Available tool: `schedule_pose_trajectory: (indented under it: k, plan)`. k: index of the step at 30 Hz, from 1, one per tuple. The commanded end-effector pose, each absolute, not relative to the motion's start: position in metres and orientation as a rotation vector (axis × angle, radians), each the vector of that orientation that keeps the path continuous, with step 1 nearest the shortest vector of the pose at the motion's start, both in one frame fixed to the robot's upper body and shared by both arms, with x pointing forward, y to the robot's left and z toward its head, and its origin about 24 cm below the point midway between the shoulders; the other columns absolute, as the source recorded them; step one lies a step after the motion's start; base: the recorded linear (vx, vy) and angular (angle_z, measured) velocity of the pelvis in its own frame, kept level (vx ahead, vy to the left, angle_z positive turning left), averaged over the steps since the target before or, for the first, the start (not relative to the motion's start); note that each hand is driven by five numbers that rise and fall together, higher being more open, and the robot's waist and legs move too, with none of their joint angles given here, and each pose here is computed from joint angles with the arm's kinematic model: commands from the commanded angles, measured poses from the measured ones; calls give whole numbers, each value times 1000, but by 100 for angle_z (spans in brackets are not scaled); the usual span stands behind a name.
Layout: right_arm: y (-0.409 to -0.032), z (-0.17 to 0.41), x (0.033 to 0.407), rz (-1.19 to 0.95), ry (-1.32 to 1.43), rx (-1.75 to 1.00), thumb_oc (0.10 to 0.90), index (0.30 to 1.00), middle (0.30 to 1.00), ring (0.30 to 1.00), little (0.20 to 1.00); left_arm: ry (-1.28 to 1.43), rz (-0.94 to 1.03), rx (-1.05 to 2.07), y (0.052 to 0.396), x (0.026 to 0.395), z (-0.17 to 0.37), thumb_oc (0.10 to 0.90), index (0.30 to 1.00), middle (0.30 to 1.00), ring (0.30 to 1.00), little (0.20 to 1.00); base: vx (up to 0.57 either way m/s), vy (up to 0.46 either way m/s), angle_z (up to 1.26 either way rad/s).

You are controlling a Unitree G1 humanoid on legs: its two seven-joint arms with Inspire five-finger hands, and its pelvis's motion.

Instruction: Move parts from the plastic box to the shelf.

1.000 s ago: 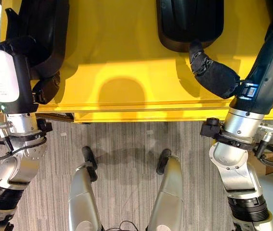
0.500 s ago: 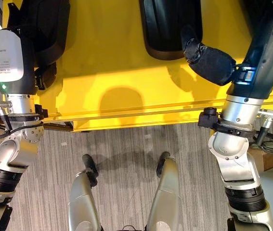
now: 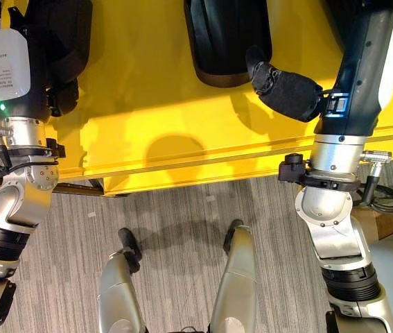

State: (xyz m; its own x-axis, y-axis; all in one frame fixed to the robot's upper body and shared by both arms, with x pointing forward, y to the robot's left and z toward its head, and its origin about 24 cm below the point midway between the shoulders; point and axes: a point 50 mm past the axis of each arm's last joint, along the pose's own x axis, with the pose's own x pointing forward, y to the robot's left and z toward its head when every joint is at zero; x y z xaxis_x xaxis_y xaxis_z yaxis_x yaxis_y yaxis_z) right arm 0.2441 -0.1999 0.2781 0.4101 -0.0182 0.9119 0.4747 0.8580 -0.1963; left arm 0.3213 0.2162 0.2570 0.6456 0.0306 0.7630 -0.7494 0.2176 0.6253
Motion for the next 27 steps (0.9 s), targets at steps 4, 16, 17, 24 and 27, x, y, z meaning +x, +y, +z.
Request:
schedule_pose_trajectory:
  k: [4,16,17,24,27]
  plan:
    - [-190,325,221,-342,-1388,-383,900,1000,1000,1000,1000,-618,267,1280,191,324,254,900,1000,1000,1000,1000,0,0,0]
    - [-196,327,221,-357,-1369,-421,900,1000,1000,1000,1000,-565,-62,1297,164,312,241,900,1000,1000,1000,1000,0,10,-1]
    - [-196,326,220,-360,-1368,-425,900,1000,1000,1000,1000,-566,-60,1293,164,311,241,900,1000,1000,1000,1000,1,34,-1]
    - [-201,325,219,-360,-1353,-429,900,1000,1000,1000,1000,-496,-21,1363,178,313,241,900,1000,1000,1000,1000,7,9,-1]
    - [-202,325,219,-357,-1349,-429,900,1000,1000,1000,1000,-486,-19,1392,182,313,243,900,1000,1000,1000,1000,0,0,0]
